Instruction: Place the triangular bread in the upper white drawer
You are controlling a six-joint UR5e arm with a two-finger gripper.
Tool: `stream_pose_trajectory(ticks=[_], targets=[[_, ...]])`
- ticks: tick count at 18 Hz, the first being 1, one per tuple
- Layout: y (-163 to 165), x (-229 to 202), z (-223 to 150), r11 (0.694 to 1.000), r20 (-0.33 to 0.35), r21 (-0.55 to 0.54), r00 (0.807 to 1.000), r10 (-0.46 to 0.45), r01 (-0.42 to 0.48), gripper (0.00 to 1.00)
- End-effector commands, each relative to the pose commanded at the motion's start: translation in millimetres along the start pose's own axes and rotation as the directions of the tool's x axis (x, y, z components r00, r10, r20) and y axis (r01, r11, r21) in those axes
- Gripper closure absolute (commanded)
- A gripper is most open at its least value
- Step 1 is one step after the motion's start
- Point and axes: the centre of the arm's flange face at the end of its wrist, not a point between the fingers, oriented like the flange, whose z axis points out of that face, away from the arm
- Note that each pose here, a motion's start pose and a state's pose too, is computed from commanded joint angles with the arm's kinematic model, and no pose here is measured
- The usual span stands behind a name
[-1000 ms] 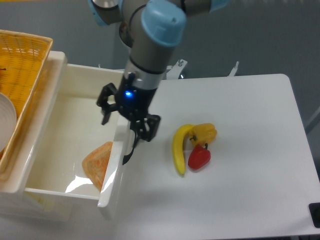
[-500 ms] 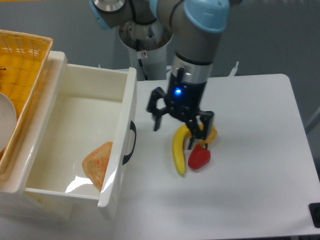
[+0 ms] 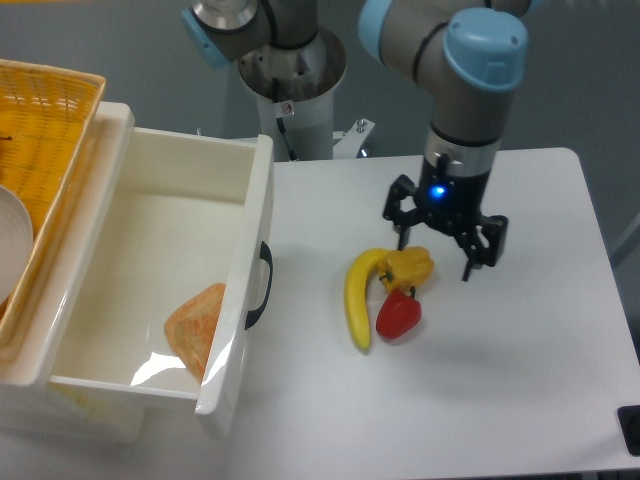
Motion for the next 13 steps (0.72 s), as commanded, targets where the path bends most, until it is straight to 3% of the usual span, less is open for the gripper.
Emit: stream_pose_trajectory(ticks=[4, 9, 13], targets=[[11.3, -14.6, 35.9, 0.991, -0.033, -0.095, 0.995, 0.09, -0.093, 0.0], [27.1, -30.7, 87.9, 0.977, -0.115, -0.114, 0.979, 0.166, -0.179, 0.0], [41.1, -47.6, 107.6, 0.978, -0.117, -0.115, 0.98, 0.16, -0.173, 0.0]])
